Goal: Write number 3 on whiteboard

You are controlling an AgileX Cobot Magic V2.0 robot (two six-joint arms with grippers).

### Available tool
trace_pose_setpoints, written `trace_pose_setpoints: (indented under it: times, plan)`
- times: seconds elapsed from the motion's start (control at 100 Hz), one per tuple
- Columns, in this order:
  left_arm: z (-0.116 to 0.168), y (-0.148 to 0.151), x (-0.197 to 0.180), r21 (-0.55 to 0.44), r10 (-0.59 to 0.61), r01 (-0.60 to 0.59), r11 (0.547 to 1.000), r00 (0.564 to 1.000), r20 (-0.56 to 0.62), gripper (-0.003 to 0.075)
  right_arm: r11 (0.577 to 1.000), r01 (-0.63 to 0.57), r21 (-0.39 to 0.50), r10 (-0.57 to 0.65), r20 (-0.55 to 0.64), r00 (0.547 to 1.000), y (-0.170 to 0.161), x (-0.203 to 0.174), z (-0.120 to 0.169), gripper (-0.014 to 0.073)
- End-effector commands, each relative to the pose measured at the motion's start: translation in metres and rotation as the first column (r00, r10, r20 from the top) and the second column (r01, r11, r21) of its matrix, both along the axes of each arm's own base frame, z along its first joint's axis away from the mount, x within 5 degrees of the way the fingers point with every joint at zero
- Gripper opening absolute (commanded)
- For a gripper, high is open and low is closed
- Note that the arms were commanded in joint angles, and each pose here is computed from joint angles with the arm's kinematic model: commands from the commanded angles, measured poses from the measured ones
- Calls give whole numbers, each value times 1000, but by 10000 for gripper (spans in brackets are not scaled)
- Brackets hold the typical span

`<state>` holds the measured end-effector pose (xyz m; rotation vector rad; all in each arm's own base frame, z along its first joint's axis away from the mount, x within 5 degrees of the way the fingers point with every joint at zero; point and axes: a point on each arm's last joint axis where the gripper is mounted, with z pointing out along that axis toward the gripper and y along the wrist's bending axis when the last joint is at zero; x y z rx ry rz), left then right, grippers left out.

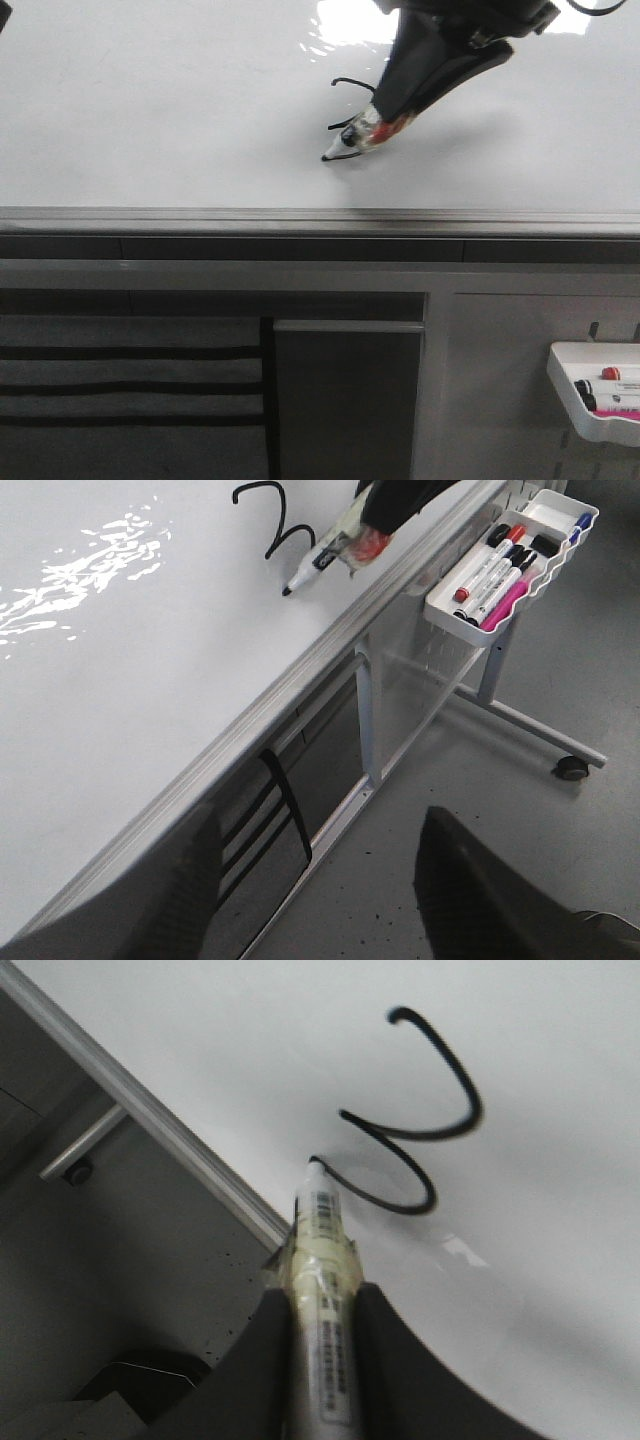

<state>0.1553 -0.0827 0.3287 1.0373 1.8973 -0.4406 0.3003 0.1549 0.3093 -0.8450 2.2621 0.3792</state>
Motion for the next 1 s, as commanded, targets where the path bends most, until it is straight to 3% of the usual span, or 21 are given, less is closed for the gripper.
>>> trace_pose_setpoints:
  times: [0.0, 0.23, 0.49, 0.62, 0.75, 0.89, 0.99]
  plan:
    - [13, -1, 1, -68, 32, -29, 997, 999, 36, 399, 997, 35, 73, -48, 170, 984, 3, 9, 31, 29]
    - [13, -1, 1, -68, 33, -31, 997, 999, 37, 399, 988, -133, 75, 122, 142, 982, -8, -45, 60, 29]
    - [15, -2, 2, -101, 43, -39, 994, 998, 36, 399, 963, -269, -26, 268, 205, 941, -28, -97, 55, 29]
    - [21, -6, 1, -173, 15, -5, 985, 999, 52, 399, 899, -400, -179, 437, 278, 856, -29, -101, 53, 29]
    - [20, -15, -7, -108, -118, 131, 986, 986, 120, 399, 866, -452, -213, 499, 319, 806, -23, -104, 55, 29]
    - [18, -27, -16, -33, -244, 253, 967, 955, 172, 399, 801, -528, -281, 598, 366, 713, -11, -111, 56, 29]
    - [15, -37, -18, -4, -307, 312, 950, 938, 159, 399, 788, -544, -287, 615, 404, 677, 0, -116, 59, 29]
